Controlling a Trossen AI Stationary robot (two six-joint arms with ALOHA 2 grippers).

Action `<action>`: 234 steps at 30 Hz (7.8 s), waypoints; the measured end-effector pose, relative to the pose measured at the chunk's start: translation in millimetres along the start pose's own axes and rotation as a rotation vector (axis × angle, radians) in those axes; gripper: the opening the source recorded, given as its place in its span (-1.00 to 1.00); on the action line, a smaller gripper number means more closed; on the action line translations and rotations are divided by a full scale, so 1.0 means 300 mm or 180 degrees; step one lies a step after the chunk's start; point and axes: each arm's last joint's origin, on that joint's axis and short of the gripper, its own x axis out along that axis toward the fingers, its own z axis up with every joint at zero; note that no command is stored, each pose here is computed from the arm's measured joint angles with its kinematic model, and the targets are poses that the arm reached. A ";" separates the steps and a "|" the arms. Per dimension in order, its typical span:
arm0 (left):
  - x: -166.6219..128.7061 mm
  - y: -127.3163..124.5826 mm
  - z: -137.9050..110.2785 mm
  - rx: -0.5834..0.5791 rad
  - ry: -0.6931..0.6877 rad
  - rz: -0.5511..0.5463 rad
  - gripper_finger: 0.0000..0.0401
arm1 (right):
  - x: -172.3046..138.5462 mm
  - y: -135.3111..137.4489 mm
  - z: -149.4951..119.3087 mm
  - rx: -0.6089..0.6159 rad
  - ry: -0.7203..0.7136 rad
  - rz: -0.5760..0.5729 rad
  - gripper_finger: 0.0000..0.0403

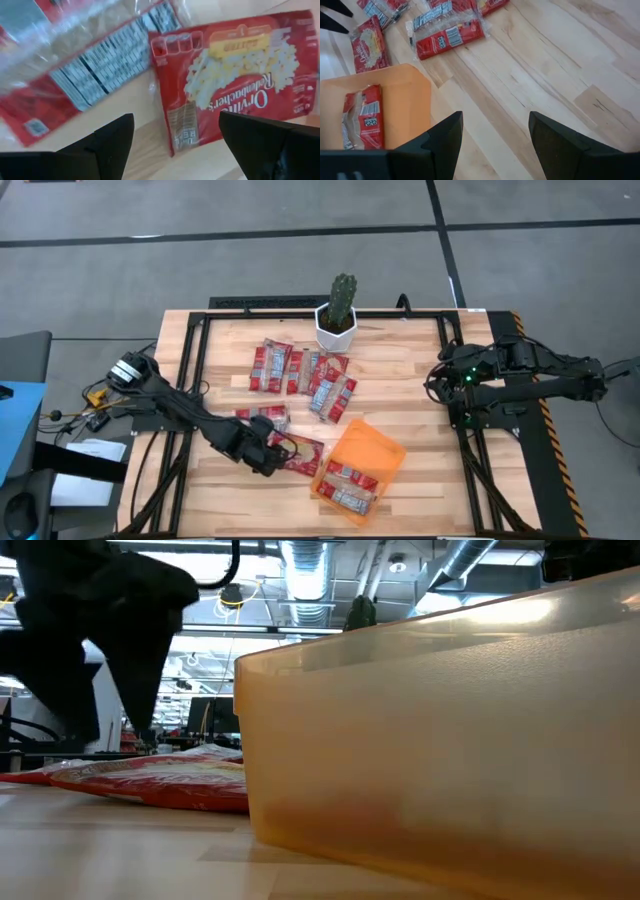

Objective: Sort popcorn bags into baskets
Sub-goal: Put the red popcorn bag into the orange container

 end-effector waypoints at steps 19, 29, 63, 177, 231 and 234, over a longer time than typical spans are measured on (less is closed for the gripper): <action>0.187 0.090 -0.041 -0.0581 -0.0148 -0.0834 0.14 | 0.000 0.001 0.001 -0.0090 -0.0010 0.0008 0.26; 0.197 0.109 -0.038 -0.0510 -0.0274 -0.0728 -0.94 | 0.000 0.003 0.003 -0.0093 -0.0033 0.0025 0.26; -0.225 0.004 0.175 -0.0928 -0.1001 -0.2594 -1.00 | -0.001 0.012 0.016 -0.0047 -0.0163 0.0121 0.26; 0.207 0.066 0.579 0.0097 -0.0554 -0.1212 0.28 | 0.485 0.031 0.032 0.0616 -0.0797 -0.0463 0.26; 0.373 0.107 0.506 -0.0482 -0.0359 -0.1656 -0.58 | 0.829 0.172 0.292 -0.0552 -0.0352 0.0052 0.26; 0.359 0.104 0.519 -0.0498 -0.0343 -0.1731 -0.87 | 0.713 0.159 0.328 -0.0545 -0.0470 0.0040 0.26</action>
